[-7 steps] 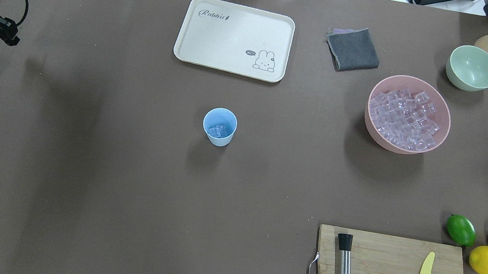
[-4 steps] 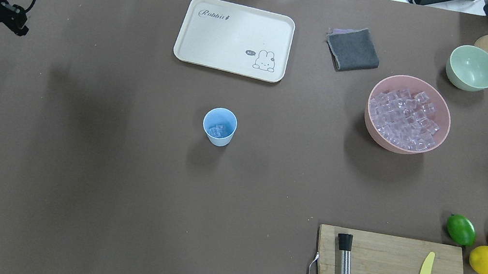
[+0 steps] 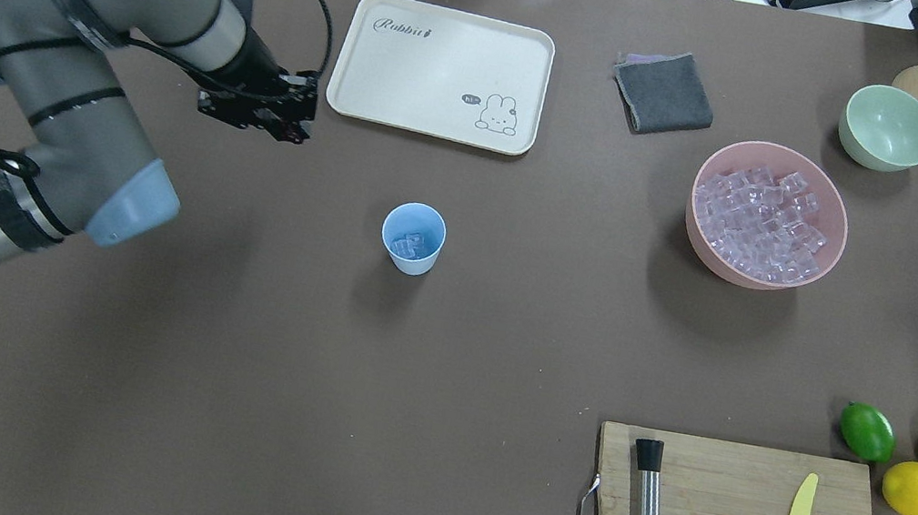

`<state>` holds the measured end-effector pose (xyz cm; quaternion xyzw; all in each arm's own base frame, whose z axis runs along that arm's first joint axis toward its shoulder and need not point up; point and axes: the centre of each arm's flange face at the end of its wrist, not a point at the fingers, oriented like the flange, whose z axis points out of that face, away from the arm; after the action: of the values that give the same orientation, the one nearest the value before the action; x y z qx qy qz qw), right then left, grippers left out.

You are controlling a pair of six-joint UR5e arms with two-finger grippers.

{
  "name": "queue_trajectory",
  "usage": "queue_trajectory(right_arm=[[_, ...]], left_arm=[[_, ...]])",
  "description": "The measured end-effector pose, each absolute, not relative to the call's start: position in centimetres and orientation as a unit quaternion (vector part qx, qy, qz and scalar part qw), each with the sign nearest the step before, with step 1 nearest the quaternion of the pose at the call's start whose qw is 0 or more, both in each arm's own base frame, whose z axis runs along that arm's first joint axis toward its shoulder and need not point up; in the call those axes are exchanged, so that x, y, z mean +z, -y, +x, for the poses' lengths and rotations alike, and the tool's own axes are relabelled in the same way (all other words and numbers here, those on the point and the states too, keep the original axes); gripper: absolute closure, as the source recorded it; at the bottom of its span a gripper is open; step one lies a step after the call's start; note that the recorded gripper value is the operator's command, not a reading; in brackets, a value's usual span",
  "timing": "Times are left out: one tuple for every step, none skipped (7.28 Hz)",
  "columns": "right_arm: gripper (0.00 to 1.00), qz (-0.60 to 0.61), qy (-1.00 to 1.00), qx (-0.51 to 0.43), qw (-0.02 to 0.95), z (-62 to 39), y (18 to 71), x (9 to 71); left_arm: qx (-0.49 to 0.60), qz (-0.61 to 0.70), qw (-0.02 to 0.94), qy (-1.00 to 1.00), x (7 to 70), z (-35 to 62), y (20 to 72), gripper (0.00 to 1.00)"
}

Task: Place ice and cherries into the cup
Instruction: 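Carry the cherries over the light-blue cup and release them inside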

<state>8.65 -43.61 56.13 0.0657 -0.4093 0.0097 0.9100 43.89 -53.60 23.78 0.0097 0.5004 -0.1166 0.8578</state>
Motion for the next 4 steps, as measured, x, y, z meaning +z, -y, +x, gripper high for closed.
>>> queue_trajectory(right_arm=[[0.00, 0.066, 0.410, 0.010, 0.910, 8.6, 43.5, 56.1], [0.00, 0.065, 0.410, 0.010, 0.910, 8.6, 43.4, 56.1], [0.00, 0.065, 0.411, 0.011, 0.909, 8.7, 43.3, 56.2], [0.00, 0.064, 0.411, 0.011, 0.909, 8.7, 43.1, 56.2]], left_arm=[[-0.137, 0.004, 0.851, -0.506, 19.8, 47.4, 51.5, 0.60], [-0.148, 0.002, 0.850, -0.505, 17.1, 49.4, 50.2, 0.60], [-0.153, 0.001, 0.851, -0.503, 15.9, 50.3, 49.4, 0.54], [-0.155, 0.000, 0.851, -0.501, 15.6, 50.8, 49.0, 0.02]])
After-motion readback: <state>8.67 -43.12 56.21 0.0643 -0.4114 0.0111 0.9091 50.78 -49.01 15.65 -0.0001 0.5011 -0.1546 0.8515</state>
